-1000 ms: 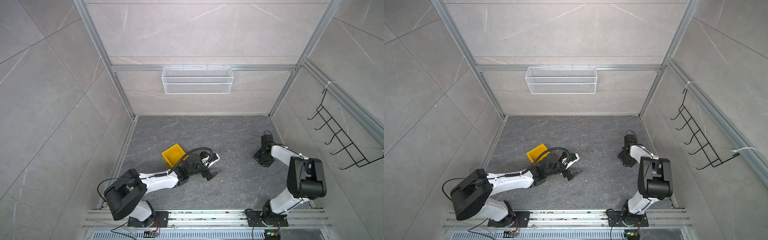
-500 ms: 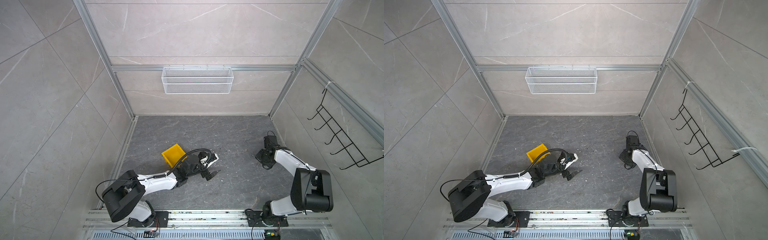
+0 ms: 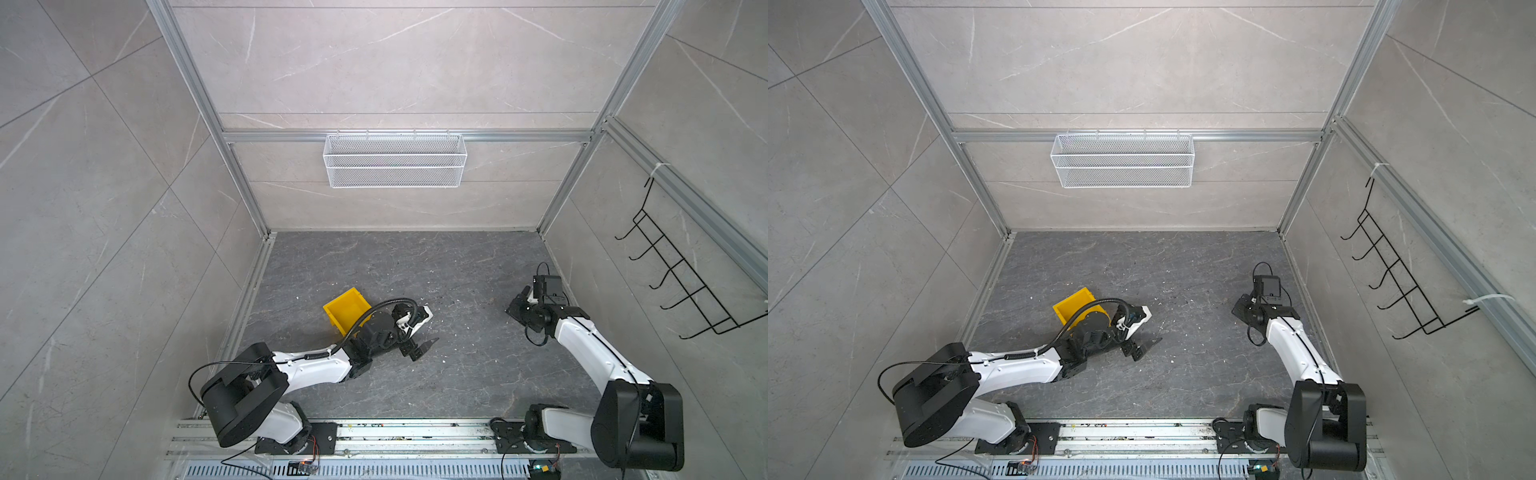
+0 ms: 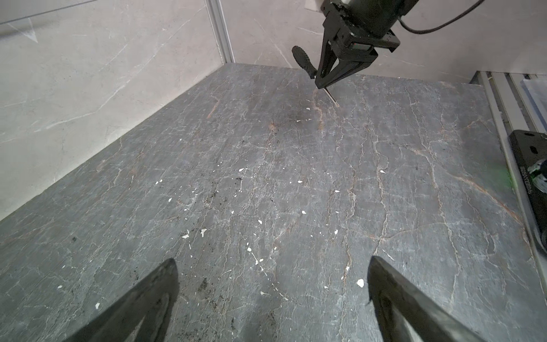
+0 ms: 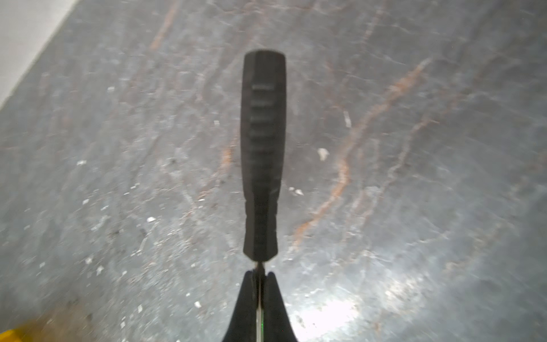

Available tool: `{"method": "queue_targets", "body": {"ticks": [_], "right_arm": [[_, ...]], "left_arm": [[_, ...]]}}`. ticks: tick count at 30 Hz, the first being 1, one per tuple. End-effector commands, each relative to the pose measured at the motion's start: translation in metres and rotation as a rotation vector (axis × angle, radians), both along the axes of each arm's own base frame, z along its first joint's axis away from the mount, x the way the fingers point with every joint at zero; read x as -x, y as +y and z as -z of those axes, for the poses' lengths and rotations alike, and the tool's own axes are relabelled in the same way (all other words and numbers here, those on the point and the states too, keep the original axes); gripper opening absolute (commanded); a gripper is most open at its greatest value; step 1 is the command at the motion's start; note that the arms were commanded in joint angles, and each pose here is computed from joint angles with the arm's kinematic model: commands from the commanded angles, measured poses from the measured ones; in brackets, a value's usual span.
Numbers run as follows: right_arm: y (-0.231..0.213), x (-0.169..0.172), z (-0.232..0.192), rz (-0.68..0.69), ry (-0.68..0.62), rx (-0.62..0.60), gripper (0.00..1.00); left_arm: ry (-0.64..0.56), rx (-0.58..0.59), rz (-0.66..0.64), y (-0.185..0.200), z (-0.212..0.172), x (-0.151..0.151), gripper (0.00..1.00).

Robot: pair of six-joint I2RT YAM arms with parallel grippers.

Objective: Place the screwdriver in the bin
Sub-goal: 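Lift the screwdriver with the right gripper and carry it toward the left gripper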

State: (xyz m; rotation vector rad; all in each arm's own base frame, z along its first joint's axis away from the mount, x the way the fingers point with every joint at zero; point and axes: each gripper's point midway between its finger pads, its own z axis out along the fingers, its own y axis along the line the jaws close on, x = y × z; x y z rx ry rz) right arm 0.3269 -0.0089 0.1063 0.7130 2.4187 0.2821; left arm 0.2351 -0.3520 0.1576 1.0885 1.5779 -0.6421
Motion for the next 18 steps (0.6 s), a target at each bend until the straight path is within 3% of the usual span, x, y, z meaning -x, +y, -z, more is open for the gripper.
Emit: {"method": "queue_targets", "body": {"ticks": [1,11,18], "right_arm": [[0.023,-0.012,-0.019,-0.129,-0.115,-0.03,0.0],[0.092,-0.018,-0.065,-0.463,-0.354,0.014,0.0],[0.149,-0.013,-0.084,-0.687,-0.434,-0.031,0.0]], "left_arm": [[-0.021,0.133,-0.039,0.005,-0.034,-0.007,1.0],[0.148,0.312,-0.079,0.036,-0.051,-0.026,1.0],[0.242,0.473,-0.112,0.069,-0.073,-0.039,1.0]]}}
